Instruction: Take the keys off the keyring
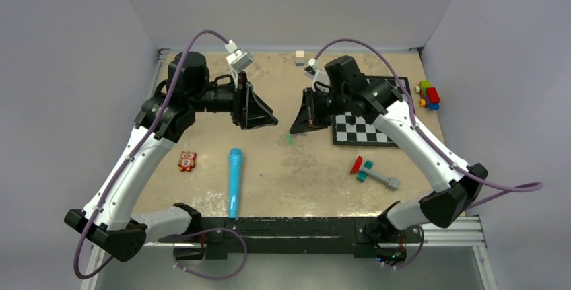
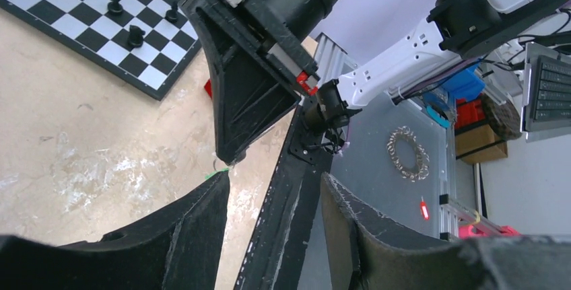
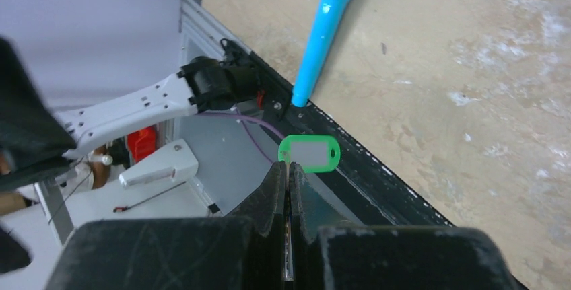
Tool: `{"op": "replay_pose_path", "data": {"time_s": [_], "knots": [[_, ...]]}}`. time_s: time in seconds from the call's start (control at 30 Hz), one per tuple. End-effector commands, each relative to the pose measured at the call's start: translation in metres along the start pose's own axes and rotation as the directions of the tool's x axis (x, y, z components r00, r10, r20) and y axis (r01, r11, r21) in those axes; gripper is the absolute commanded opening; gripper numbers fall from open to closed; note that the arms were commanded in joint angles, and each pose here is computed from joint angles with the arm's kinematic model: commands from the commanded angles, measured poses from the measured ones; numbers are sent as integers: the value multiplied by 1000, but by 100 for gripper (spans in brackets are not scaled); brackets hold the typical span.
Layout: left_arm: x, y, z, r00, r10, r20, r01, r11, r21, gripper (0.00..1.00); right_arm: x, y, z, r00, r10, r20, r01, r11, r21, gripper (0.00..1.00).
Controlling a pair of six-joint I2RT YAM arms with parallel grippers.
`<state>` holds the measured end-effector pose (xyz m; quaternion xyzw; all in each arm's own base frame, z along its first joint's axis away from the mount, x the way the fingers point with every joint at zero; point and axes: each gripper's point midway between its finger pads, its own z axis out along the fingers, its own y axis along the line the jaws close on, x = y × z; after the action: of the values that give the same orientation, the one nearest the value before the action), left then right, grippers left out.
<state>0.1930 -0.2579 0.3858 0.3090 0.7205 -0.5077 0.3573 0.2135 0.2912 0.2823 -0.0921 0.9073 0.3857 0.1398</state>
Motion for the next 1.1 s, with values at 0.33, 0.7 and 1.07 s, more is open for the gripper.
{"op": "replay_pose_path", "data": {"time_s": [0.33, 0.7, 1.07], "knots": [[-11, -33, 1, 998, 57, -25, -50, 974, 219, 50, -12, 89, -50, 947, -231, 223, 305, 865, -398, 0], [-6, -35, 5, 998, 28, -58, -12, 965, 262, 40, -13, 106, -67, 911, -275, 307, 393, 805, -445, 0], [-6, -35, 7, 998, 18, -68, 2, 961, 277, 33, -10, 119, -79, 889, -301, 346, 445, 748, -493, 0]]}}
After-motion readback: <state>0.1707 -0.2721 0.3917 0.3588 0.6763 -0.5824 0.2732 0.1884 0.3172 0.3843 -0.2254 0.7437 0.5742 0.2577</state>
